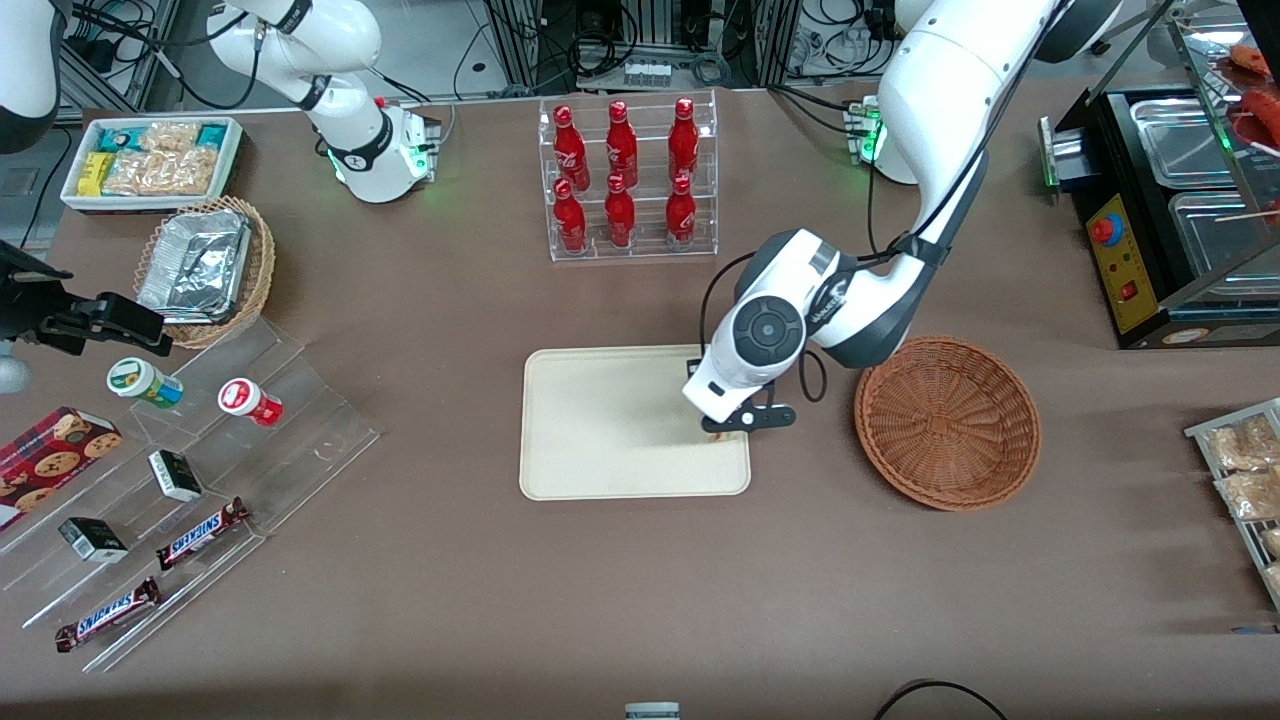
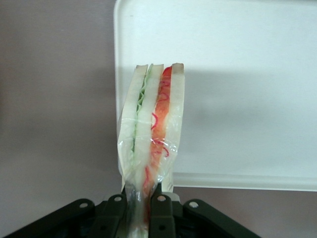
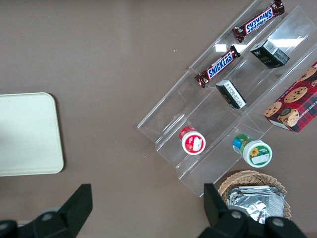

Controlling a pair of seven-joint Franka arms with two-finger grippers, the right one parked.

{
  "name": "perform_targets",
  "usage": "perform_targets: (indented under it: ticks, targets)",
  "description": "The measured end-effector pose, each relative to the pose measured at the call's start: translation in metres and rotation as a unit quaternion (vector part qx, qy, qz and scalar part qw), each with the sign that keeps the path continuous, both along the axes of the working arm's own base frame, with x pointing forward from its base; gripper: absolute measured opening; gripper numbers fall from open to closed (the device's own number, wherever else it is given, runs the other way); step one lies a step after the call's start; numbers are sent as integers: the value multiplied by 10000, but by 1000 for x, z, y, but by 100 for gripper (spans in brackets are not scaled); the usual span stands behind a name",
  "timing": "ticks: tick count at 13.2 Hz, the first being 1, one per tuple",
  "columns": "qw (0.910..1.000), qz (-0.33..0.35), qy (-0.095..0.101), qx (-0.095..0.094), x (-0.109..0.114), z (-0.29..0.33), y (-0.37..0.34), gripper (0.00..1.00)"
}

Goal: Place sandwich from basket to tray
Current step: 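Carry the sandwich with the left gripper over the white tray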

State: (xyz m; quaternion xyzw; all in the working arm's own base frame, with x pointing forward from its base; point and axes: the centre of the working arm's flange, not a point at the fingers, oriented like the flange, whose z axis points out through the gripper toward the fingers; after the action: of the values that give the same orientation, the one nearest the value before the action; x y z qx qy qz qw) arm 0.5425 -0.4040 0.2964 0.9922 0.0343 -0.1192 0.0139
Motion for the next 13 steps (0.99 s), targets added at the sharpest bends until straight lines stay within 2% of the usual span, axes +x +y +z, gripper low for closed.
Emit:
perform_targets:
  ticks: [5, 13]
  targets:
    - [9994, -55, -206, -266, 9, -16, -19, 15]
    - [9991, -56, -250, -346, 18, -43, -24, 15]
